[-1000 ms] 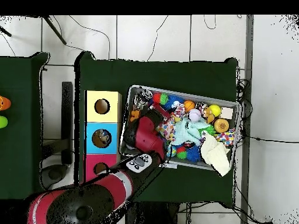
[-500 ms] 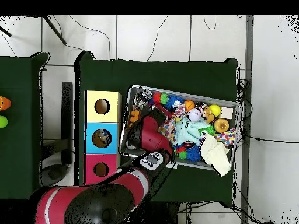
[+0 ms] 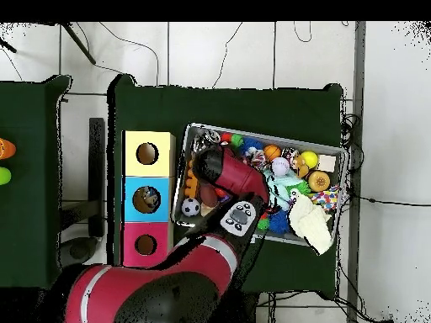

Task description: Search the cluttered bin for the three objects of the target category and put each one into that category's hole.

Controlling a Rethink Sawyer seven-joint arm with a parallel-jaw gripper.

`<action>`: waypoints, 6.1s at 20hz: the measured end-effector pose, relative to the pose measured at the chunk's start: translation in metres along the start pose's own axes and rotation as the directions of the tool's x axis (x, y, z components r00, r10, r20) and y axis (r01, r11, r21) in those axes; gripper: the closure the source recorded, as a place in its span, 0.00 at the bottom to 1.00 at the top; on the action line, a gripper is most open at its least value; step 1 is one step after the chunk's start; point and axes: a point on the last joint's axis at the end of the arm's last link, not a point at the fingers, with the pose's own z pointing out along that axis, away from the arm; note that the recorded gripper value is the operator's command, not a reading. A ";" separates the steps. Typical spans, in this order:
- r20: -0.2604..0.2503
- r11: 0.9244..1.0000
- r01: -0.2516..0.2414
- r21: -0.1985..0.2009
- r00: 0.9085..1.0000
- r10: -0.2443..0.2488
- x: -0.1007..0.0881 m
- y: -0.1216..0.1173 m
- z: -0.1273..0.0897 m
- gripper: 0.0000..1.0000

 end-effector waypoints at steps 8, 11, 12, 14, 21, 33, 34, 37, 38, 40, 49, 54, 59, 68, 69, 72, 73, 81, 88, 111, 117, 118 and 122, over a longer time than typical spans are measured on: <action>-0.261 1.000 0.007 0.008 0.965 -0.005 0.005 0.018 -0.013 0.00; -0.258 1.000 0.012 0.007 0.966 -0.010 0.003 0.019 -0.012 0.00; -0.256 1.000 0.015 0.007 0.966 -0.012 0.002 0.020 -0.011 0.00; -0.251 1.000 0.031 0.008 0.968 -0.028 0.001 0.021 -0.011 0.00; -0.241 0.996 0.090 -0.001 0.967 -0.088 -0.008 0.025 -0.009 0.00; -0.336 0.983 0.162 -0.081 0.925 -0.180 -0.037 0.024 0.004 0.00; -0.342 0.982 0.166 -0.088 0.921 -0.186 -0.038 0.024 0.005 0.00; -0.372 0.976 0.191 -0.109 0.902 -0.218 -0.044 0.024 0.007 0.00; -0.373 0.974 0.201 -0.107 0.900 -0.226 -0.045 0.025 0.007 0.00; -0.371 0.970 0.222 -0.103 0.896 -0.244 -0.045 0.027 0.007 0.00; -0.296 0.926 0.374 -0.058 0.879 -0.374 -0.042 0.040 0.002 0.00; -0.275 0.909 0.415 -0.042 0.870 -0.410 -0.040 0.043 0.000 0.00; -0.279 0.911 0.409 -0.049 0.871 -0.405 -0.041 0.042 0.001 0.00; -0.312 0.930 0.356 -0.096 0.876 -0.367 -0.047 0.037 0.005 0.00; -0.317 0.931 0.349 -0.102 0.876 -0.363 -0.048 0.036 0.005 0.00; -0.318 0.931 0.349 -0.103 0.876 -0.364 -0.048 0.036 0.005 0.00; -0.317 0.931 0.351 -0.103 0.875 -0.365 -0.048 0.036 0.005 0.00; -0.307 0.929 0.355 -0.105 0.877 -0.369 -0.046 0.035 0.005 0.00; -0.274 0.931 0.348 -0.114 0.889 -0.366 -0.042 0.032 0.004 0.00; -0.132 0.920 0.376 -0.113 0.912 -0.388 -0.026 0.026 -0.001 0.00; -0.076 0.910 0.404 -0.097 0.908 -0.411 -0.019 0.026 -0.003 0.00; -0.073 0.909 0.406 -0.095 0.908 -0.413 -0.019 0.026 -0.003 0.00; -0.056 0.904 0.420 -0.084 0.904 -0.425 -0.017 0.027 -0.004 0.00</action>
